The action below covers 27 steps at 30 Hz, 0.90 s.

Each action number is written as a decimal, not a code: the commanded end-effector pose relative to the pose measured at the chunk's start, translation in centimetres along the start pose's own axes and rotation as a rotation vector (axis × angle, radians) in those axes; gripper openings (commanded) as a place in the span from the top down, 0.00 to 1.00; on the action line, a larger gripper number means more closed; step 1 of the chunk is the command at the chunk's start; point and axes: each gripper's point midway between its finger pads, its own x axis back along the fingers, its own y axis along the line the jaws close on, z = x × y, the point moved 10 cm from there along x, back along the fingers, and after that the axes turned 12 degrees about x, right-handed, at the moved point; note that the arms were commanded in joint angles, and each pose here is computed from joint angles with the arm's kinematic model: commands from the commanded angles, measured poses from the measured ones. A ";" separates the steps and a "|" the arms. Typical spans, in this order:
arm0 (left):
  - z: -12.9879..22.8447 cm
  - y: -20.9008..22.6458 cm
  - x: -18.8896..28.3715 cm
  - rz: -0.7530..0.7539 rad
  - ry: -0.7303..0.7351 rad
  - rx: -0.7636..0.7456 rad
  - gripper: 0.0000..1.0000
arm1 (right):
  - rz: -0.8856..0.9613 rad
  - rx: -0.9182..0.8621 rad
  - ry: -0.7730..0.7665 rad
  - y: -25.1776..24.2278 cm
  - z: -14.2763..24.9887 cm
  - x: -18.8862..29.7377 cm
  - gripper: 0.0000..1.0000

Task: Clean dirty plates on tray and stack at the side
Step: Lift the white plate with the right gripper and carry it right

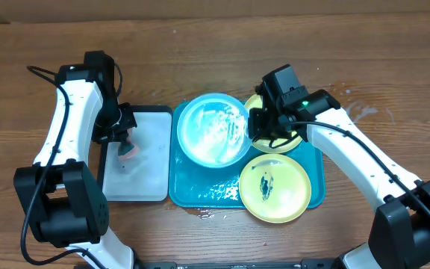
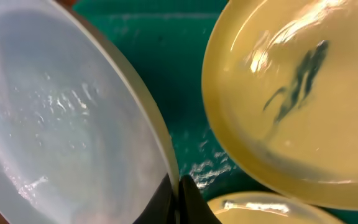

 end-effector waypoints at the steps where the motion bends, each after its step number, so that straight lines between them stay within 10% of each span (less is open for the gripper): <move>1: 0.1 -0.2 -0.4 0.017 0.025 -0.027 0.96 | 0.115 0.003 -0.096 -0.6 -0.9 1.0 0.96; 27: 0.0 -0.5 -0.4 0.047 0.023 -0.042 0.96 | 0.550 0.316 -0.285 6.8 -1.3 8.6 0.96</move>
